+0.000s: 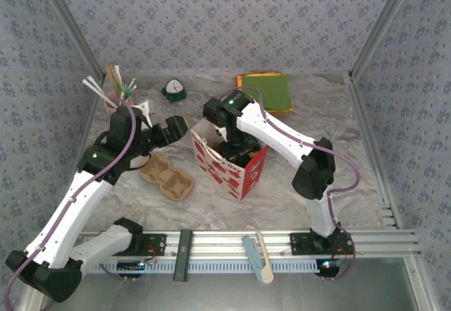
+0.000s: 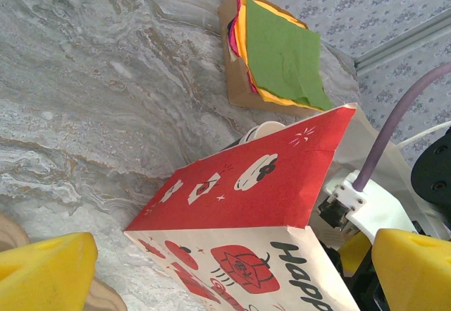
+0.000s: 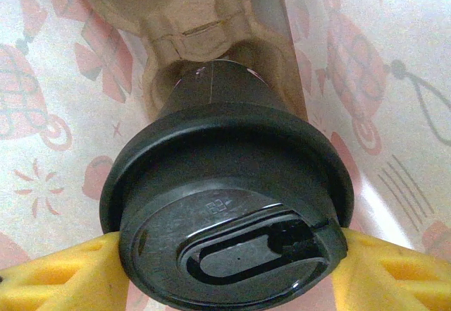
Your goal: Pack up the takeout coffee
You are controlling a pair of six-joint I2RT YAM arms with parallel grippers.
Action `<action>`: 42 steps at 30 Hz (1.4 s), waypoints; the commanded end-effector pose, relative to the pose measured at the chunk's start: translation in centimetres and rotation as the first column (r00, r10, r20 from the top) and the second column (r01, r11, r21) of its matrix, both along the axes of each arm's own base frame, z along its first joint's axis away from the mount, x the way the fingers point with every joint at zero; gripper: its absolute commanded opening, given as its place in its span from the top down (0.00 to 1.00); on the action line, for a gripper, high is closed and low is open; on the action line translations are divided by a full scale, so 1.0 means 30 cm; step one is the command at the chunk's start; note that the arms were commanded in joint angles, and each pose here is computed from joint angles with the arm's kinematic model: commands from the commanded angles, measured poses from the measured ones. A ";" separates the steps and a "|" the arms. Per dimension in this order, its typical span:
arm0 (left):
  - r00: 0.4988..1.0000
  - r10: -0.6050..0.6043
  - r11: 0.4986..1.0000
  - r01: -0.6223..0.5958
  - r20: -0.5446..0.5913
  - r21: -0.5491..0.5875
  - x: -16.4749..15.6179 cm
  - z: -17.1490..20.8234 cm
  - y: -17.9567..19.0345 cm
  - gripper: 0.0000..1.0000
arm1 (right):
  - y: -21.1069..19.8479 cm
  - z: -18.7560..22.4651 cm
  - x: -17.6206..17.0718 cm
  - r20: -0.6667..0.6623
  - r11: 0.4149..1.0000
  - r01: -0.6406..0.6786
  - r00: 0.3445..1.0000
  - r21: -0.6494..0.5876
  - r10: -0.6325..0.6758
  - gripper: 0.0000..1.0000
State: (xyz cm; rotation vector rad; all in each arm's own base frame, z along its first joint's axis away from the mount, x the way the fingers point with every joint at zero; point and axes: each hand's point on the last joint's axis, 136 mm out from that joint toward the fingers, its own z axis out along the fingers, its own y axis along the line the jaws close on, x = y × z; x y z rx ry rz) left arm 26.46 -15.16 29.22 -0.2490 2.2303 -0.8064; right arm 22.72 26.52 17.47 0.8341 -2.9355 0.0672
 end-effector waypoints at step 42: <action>0.999 -0.020 1.000 0.021 0.025 -0.008 0.023 0.024 -0.019 0.00 | -0.044 0.008 -0.005 -0.019 0.999 0.013 1.000 -0.035 -0.014 0.31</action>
